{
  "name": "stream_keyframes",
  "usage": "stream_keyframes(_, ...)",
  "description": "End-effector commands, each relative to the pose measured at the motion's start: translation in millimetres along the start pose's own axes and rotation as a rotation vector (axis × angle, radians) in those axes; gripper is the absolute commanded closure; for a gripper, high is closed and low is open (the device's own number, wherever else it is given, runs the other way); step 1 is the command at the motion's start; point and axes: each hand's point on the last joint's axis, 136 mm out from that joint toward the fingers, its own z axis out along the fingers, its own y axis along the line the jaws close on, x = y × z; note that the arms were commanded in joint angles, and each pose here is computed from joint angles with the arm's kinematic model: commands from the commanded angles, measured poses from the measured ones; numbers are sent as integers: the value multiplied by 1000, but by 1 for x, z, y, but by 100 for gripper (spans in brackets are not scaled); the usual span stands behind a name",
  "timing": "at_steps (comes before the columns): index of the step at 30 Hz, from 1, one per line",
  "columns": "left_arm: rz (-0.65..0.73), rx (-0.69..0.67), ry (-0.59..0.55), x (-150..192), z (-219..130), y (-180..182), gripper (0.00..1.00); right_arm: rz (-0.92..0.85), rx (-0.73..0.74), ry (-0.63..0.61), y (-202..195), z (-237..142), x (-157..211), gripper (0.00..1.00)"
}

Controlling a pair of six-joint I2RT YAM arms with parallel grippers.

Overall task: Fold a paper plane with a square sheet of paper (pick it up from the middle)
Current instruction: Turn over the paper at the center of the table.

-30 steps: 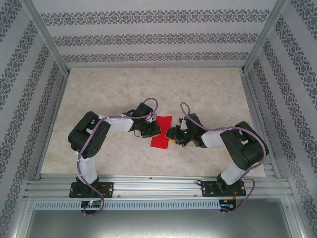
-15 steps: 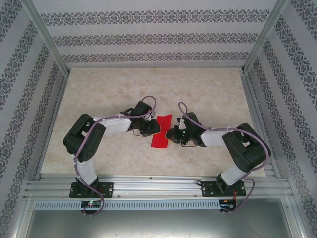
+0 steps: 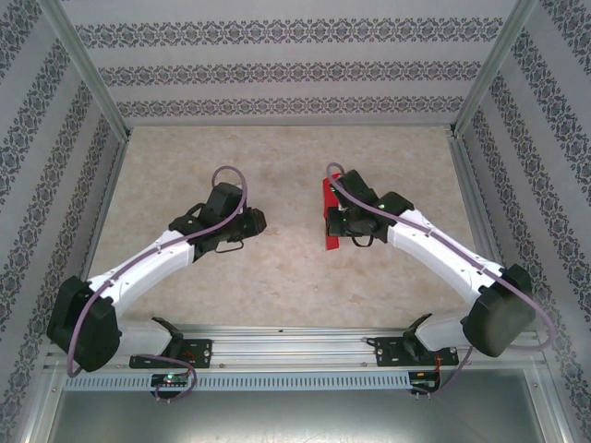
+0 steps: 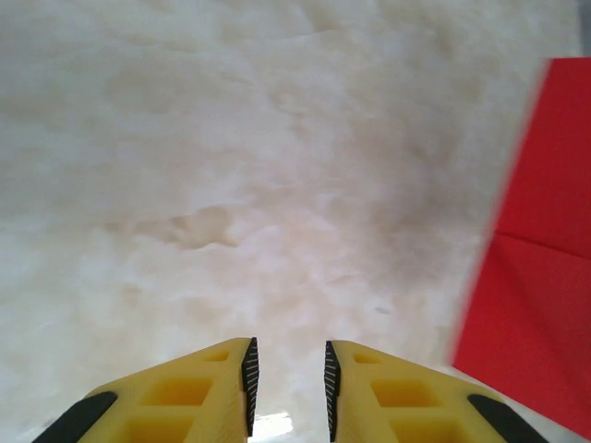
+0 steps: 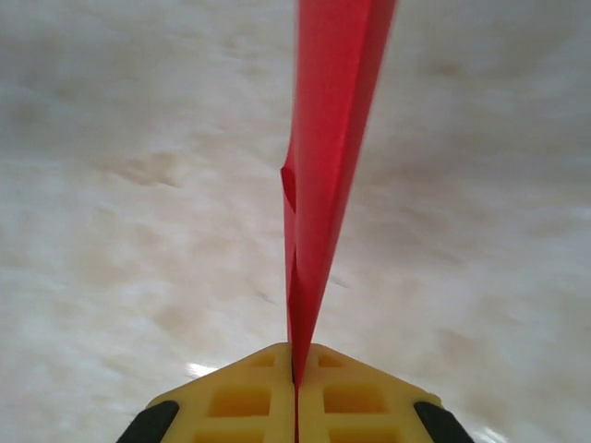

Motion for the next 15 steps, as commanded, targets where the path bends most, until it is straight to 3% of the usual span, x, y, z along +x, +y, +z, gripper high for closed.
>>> stream_keyframes(1, -59, -173, -96, -7, -17, 45, 71, -203, 491, 94, -68, -28, 19, 94)
stream_keyframes(9, -232, -321, -301, -15, -68, 107, 68, -293, 536, 195, -27, 15, 25, 93)
stream_keyframes(15, -258, -308, -362, -10, -85, 117, 63, -324, 455, 321, 26, 68, 41, 88)
